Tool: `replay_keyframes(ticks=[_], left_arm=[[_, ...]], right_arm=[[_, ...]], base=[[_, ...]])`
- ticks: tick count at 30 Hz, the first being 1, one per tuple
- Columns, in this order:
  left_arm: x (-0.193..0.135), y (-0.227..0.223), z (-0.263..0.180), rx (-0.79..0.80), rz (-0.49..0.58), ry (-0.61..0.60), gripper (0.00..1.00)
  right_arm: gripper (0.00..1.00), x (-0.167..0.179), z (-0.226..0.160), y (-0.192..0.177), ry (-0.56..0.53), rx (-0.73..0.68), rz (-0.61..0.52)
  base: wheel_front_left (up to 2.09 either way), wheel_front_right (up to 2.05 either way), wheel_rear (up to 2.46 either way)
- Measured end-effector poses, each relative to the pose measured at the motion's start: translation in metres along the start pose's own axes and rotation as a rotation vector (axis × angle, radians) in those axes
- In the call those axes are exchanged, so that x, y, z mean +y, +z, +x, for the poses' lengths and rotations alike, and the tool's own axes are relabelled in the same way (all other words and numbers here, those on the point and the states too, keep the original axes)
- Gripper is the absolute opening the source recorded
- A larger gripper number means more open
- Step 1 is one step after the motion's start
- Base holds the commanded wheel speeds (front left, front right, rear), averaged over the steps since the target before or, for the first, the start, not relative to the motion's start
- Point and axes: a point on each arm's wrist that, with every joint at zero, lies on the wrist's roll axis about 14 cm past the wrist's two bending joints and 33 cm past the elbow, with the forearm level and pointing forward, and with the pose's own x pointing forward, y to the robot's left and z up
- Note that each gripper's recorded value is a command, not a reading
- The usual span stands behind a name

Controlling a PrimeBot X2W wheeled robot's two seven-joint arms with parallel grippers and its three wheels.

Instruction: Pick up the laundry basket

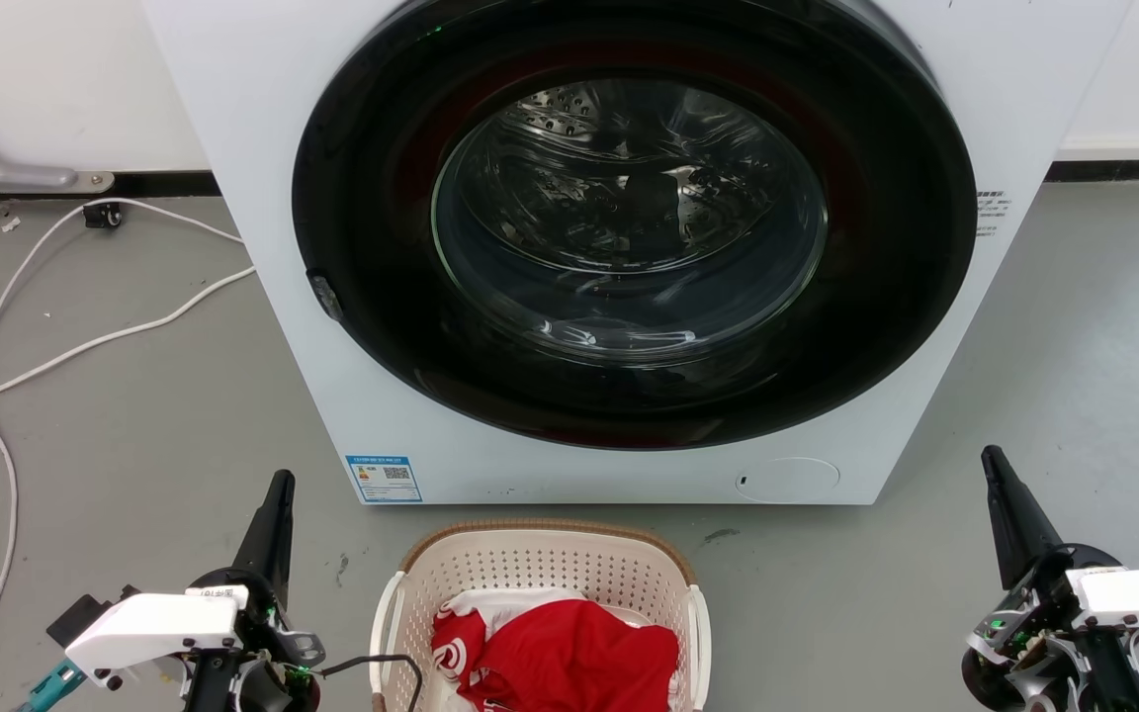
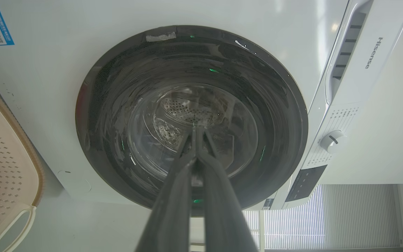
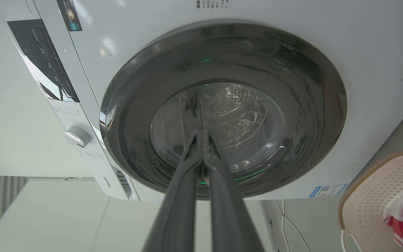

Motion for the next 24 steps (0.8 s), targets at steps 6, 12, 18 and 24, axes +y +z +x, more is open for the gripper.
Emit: replay_keyframes(ticks=[6,12,18,24], left_arm=[[0.000,0.000,0.000,0.002,-0.001,0.000,0.00],[0.000,0.000,0.000,0.003,-0.001,0.000,0.00],[0.018,-0.004,-0.007,0.003,-0.009,0.052,1.00],[0.014,-0.013,-0.004,0.014,0.012,0.044,1.00]], right_arm=[[0.00,0.000,0.000,0.000,0.000,0.000,-0.001],[0.00,0.000,0.000,0.000,0.000,0.000,-0.002],[1.00,-0.018,-0.009,0.001,-0.053,-0.010,0.003],[1.00,-0.015,-0.007,0.000,-0.044,-0.025,-0.010]], base=[[0.00,0.00,0.00],[0.00,0.00,0.00],[0.00,0.00,0.00],[0.00,0.00,0.00]])
